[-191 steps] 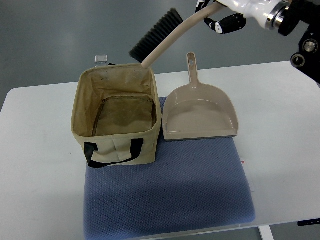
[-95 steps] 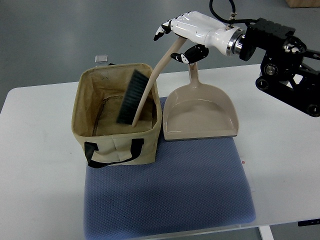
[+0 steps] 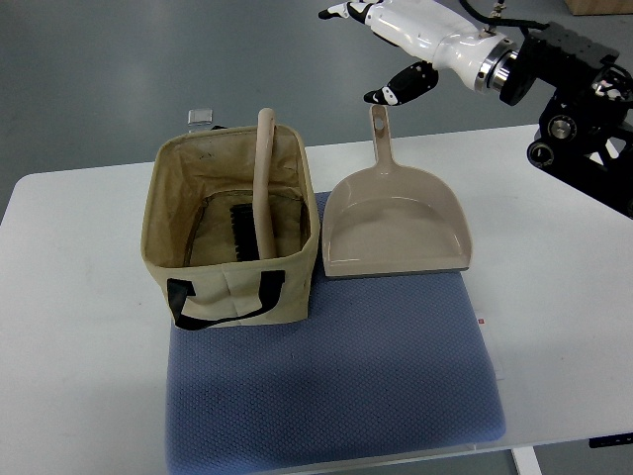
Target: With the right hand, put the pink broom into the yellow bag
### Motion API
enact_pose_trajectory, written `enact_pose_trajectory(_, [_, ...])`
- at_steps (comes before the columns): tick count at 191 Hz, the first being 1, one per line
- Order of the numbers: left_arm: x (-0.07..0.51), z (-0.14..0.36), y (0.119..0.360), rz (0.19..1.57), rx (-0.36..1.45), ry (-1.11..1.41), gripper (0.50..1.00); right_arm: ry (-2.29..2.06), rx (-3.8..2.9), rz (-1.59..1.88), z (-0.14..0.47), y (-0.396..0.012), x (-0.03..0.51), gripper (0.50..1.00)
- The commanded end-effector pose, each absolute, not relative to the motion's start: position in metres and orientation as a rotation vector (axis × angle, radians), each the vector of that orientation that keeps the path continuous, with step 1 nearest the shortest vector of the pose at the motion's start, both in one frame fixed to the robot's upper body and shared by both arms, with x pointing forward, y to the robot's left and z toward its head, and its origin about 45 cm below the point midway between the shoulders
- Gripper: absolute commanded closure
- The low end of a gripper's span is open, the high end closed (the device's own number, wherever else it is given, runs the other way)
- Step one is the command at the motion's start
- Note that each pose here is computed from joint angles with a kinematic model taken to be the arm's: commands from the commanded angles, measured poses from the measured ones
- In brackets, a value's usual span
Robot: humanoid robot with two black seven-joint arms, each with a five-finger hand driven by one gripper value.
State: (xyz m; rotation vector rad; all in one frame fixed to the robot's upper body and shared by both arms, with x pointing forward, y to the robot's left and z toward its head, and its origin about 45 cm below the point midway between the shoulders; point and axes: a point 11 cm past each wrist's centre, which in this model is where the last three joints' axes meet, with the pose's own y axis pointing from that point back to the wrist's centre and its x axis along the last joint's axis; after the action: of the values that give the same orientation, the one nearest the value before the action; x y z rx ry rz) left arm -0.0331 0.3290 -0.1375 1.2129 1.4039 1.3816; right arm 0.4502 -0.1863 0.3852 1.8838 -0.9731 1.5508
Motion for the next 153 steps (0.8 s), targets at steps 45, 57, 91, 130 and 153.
enact_pose_trajectory(45, [-0.033, -0.138, 0.329, 1.381, 1.213, 1.404, 0.500, -1.552, 2.187, 0.909, 0.348, -0.255, 0.450, 0.617])
enact_pose_trajectory(57, [-0.033, -0.138, 0.329, 1.381, 1.213, 1.404, 0.500, -1.651, 2.209, 0.771, 0.330, -0.267, 0.446, 0.617])
enact_pose_trajectory(91, [-0.033, -0.138, 0.329, 1.381, 1.213, 1.404, 0.500, -1.858, 2.257, 0.488, 0.291, -0.283, 0.433, 0.615])
enact_pose_trajectory(130, [-0.033, -0.138, 0.329, 1.381, 1.213, 1.404, 0.500, -1.993, 2.341, 0.199, 0.254, -0.293, 0.415, 0.615])
enact_pose_trajectory(153, [-0.033, -0.138, 0.329, 1.381, 1.213, 1.404, 0.500, -2.076, 2.415, 0.048, 0.246, -0.290, 0.410, 0.615])
